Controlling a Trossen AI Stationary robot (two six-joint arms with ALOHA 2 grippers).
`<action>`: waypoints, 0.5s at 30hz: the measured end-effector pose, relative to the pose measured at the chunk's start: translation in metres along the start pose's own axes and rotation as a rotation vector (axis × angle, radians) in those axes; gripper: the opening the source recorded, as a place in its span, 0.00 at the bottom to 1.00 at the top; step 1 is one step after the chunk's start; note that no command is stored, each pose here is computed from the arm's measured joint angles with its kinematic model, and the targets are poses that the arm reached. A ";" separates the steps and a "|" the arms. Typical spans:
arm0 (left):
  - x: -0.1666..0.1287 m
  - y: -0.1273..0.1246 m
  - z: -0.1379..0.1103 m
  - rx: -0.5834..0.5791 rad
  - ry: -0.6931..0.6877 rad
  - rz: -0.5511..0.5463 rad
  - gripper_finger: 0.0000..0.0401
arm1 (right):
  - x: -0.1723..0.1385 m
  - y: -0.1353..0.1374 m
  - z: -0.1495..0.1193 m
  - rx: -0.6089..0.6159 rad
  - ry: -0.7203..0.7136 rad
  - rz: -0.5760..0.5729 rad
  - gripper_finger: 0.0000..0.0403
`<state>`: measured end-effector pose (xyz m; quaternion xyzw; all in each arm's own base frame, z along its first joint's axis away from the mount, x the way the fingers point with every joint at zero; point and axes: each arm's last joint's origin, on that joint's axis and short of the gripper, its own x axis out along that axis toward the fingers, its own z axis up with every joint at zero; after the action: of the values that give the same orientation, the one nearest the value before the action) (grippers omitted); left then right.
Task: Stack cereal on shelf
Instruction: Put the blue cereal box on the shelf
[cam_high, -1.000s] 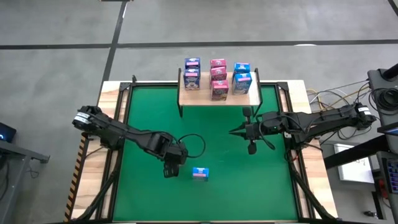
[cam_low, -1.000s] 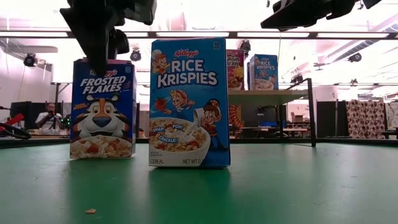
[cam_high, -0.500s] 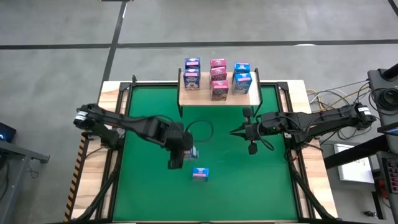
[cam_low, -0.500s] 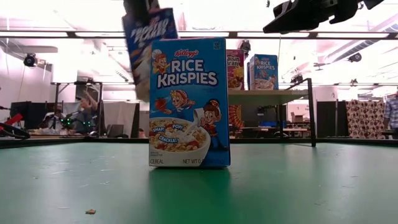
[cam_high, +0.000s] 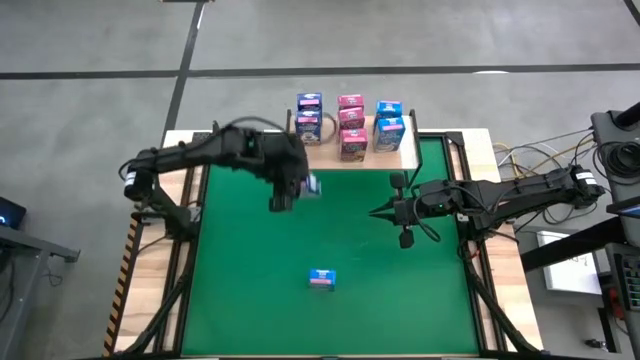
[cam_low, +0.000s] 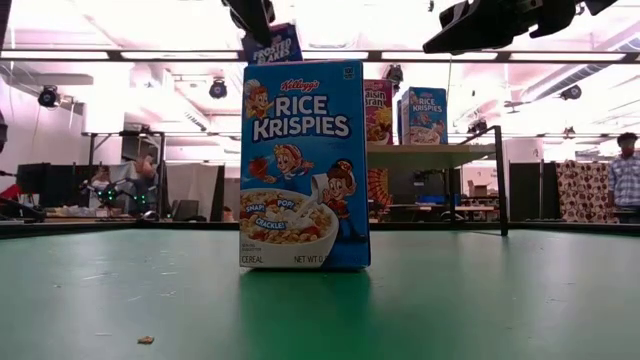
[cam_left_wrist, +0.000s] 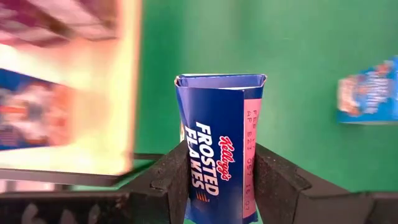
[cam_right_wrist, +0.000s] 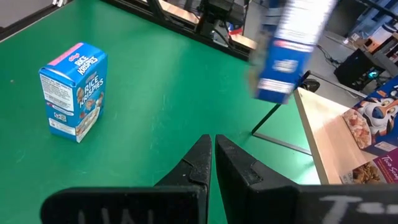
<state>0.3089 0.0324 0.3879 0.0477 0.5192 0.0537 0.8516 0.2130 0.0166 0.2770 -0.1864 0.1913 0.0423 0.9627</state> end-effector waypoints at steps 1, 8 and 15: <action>-0.002 0.009 0.000 0.007 -0.008 0.014 0.33 | 0.000 0.000 0.000 0.001 0.000 0.000 0.03; -0.014 0.057 0.002 0.037 -0.099 0.114 0.33 | 0.000 0.000 -0.001 0.027 0.007 0.002 0.03; -0.010 0.086 -0.004 0.008 -0.084 0.163 0.33 | 0.000 0.001 -0.002 0.028 0.016 0.005 0.03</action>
<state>0.2978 0.1158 0.4064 0.0954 0.4777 0.1188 0.8652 0.2124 0.0166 0.2754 -0.1727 0.2002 0.0406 0.9636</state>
